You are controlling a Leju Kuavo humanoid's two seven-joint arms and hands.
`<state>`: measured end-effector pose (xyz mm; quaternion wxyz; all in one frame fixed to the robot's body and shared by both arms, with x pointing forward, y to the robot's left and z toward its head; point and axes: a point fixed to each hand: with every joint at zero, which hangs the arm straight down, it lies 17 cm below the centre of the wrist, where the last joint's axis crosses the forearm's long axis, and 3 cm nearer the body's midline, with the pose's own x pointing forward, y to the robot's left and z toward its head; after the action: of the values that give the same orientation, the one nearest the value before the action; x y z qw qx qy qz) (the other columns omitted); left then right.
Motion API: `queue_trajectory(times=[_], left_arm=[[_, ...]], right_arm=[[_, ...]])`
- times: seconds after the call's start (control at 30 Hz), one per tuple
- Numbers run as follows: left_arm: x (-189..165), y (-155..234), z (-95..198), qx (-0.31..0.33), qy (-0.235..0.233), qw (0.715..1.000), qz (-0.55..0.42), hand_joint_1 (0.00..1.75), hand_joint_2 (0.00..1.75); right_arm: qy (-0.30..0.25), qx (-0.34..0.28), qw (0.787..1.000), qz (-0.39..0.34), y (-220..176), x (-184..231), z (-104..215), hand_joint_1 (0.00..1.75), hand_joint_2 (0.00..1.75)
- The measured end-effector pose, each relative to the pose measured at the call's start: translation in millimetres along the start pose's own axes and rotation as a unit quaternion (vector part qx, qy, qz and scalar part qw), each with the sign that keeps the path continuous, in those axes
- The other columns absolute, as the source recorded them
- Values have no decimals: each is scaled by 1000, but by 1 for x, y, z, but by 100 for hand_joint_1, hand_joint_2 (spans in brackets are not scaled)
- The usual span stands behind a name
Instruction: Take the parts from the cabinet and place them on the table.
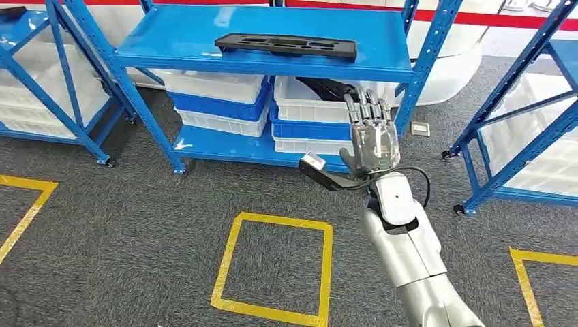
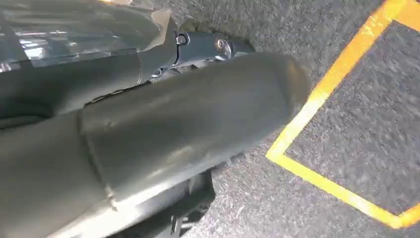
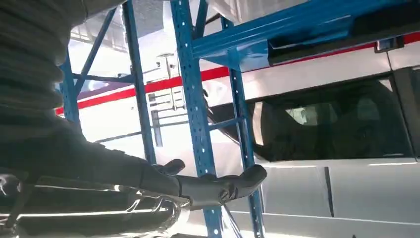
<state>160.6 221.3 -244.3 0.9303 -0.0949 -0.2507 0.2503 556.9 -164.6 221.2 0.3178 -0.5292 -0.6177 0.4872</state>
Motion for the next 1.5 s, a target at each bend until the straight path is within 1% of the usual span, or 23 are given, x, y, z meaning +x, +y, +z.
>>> queue_trajectory(times=[0.4,0.57,1.4,1.5], left_arm=[[1,0,-1,3,1,1000,0,0,0],[-2,-1,0,3,3,1000,1,0,0],[-6,-1,1,3,5,1000,2,0,0],[-6,-1,1,3,7,1000,2,0,0]], right_arm=[[0,-4,1000,0,-3,0,0,0,175],[0,2,1000,-1,3,1,4,0,175],[0,-5,1000,-2,-4,2,-1,0,175],[0,-1,1000,-2,1,1,3,0,175]])
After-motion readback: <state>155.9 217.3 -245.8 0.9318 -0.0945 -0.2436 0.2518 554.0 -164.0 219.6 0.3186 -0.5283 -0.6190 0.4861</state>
